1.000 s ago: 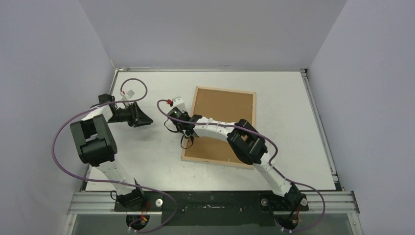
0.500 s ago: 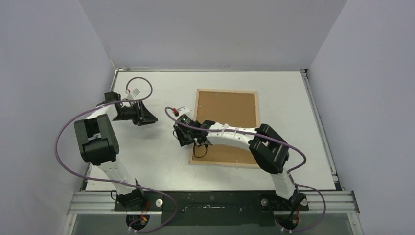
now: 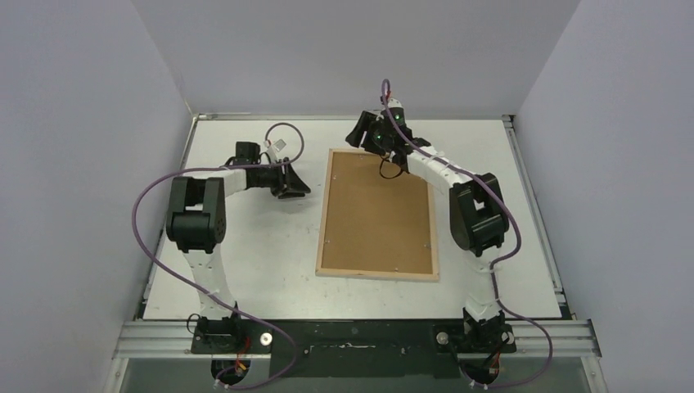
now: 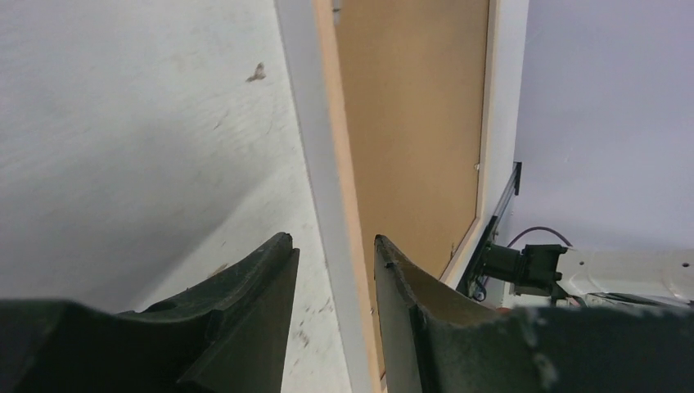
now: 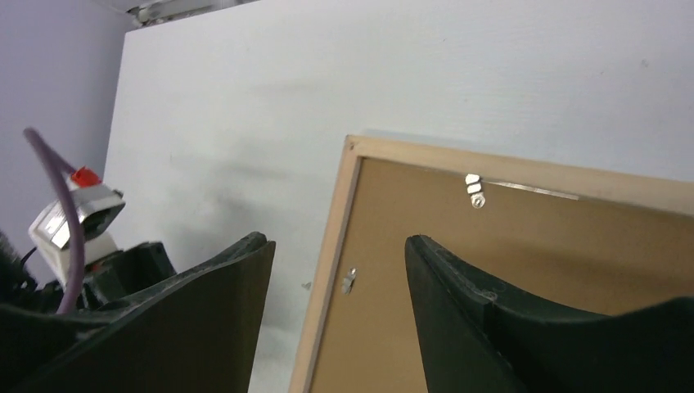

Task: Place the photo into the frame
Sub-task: Move the photo frame to the center of the board.

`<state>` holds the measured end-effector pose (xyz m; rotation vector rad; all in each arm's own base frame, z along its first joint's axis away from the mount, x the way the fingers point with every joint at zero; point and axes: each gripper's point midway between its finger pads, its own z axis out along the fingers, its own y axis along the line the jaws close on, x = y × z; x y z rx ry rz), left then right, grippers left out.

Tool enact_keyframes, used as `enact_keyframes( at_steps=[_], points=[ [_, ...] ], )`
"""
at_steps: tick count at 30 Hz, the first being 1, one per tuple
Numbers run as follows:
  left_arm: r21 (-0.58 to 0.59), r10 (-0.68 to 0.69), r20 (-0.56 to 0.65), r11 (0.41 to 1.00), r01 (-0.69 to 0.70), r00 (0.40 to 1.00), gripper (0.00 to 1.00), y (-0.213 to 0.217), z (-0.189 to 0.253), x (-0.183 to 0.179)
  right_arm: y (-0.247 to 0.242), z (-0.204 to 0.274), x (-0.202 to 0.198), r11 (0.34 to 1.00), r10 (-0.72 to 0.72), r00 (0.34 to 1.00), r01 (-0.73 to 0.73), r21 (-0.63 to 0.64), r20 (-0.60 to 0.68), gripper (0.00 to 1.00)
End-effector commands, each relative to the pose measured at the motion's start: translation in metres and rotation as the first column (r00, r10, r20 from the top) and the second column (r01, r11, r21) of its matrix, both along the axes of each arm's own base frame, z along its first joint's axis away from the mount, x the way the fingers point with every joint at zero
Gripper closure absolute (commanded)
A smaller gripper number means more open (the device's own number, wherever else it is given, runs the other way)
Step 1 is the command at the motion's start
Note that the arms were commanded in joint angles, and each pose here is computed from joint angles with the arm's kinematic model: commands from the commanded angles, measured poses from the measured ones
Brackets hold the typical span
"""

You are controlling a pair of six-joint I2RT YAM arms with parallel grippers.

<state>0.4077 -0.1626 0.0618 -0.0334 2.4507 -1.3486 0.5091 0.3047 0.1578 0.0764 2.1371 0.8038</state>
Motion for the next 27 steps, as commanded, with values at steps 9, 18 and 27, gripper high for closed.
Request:
enact_keyframes(
  at_steps=[9, 18, 27],
  points=[
    [-0.054, -0.035, 0.110, 0.998, 0.041, 0.993, 0.62, -0.058, 0.011, 0.038, -0.024, -0.028, 0.122, 0.990, -0.115, 0.989, 0.122, -0.073, 0.097, 0.35],
    [-0.047, -0.072, 0.074, 0.996, 0.075, 0.995, 0.63, -0.071, -0.004, 0.019, -0.027, -0.078, 0.137, 0.989, -0.122, 0.992, 0.124, -0.075, 0.022, 0.33],
    [0.002, -0.089, 0.097, 0.996, 0.089, 0.991, 0.63, -0.069, -0.007, 0.010, -0.036, -0.100, 0.117, 0.990, -0.107, 0.992, 0.099, -0.105, -0.068, 0.37]
  ],
)
